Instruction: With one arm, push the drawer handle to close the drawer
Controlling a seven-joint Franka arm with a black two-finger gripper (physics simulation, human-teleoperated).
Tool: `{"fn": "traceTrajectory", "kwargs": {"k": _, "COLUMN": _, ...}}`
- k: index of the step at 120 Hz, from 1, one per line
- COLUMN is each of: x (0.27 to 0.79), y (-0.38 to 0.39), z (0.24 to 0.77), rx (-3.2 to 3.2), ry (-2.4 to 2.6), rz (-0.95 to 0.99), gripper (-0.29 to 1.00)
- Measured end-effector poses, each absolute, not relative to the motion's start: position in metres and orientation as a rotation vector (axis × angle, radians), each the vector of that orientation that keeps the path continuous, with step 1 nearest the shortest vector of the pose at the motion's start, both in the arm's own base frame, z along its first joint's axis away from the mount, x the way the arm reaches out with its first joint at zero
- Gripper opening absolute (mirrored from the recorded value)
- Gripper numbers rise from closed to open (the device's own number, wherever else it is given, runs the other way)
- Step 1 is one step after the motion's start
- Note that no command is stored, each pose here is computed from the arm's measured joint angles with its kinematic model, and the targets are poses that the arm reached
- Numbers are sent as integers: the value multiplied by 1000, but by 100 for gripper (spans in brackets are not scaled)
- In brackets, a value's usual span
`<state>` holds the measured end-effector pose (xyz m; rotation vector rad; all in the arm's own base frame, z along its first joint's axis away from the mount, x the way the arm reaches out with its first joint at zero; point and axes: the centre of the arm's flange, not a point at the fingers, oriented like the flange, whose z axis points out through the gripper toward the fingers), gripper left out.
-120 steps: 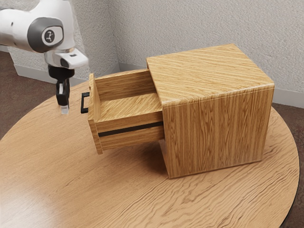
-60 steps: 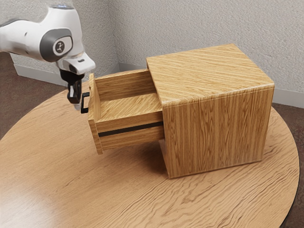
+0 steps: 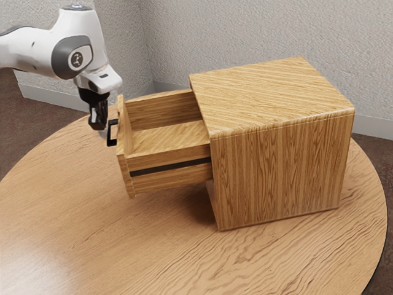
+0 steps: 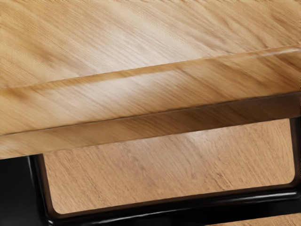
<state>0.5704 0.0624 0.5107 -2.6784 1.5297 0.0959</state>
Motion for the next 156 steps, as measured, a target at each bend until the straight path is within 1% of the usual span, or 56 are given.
{"fn": "traceTrajectory", "kwargs": {"k": 58, "x": 594, "y": 31, "z": 512, "rx": -2696, "ry": 1597, "rz": 0, "gripper": -8}}
{"fn": "traceTrajectory", "kwargs": {"k": 137, "x": 642, "y": -9, "z": 500, "rx": -2695, "ry": 1627, "rz": -51, "gripper": -8}}
{"fn": "traceTrajectory", "kwargs": {"k": 156, "x": 651, "y": -17, "z": 510, "rx": -2694, "ry": 1607, "rz": -91, "gripper": -8}}
